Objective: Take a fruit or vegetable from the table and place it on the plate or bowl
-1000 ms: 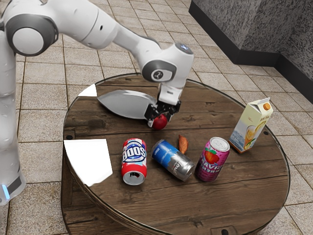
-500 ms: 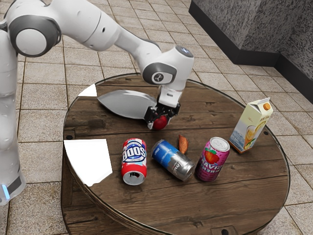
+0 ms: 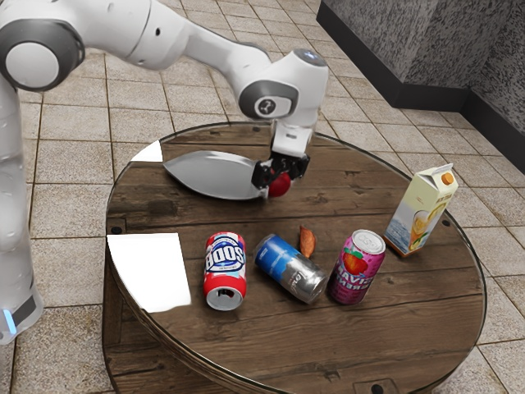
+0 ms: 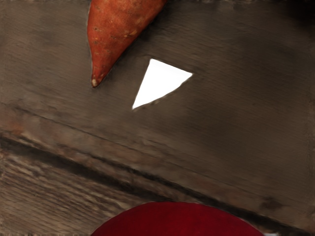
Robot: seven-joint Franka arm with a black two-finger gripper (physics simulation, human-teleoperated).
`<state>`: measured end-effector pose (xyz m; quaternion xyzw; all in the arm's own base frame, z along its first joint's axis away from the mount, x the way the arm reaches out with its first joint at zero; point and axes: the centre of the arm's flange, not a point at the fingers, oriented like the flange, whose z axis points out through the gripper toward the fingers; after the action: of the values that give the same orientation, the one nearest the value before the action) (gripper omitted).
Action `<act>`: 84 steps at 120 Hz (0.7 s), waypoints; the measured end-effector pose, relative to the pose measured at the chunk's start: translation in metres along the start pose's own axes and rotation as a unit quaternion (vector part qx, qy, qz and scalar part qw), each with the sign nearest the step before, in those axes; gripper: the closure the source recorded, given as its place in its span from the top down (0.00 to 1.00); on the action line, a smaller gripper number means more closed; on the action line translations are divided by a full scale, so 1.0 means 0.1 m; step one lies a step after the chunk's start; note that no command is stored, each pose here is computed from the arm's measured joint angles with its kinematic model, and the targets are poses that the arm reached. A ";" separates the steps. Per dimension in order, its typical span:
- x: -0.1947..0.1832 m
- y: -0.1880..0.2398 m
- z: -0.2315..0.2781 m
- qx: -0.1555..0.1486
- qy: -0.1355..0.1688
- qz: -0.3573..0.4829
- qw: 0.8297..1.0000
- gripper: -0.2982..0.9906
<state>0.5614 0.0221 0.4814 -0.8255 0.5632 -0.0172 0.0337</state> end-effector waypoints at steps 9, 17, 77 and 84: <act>-0.02 0.05 -0.11 0.004 -0.002 -0.001 1.000 0.31; -0.14 0.05 -0.17 0.005 -0.004 -0.011 1.000 0.30; -0.87 0.01 -0.01 -0.026 -0.012 -0.082 0.996 0.55; -0.94 0.00 0.00 -0.029 -0.012 -0.088 0.996 0.63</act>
<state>0.5270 0.1091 0.4824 -0.8724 0.4885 0.0063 0.0146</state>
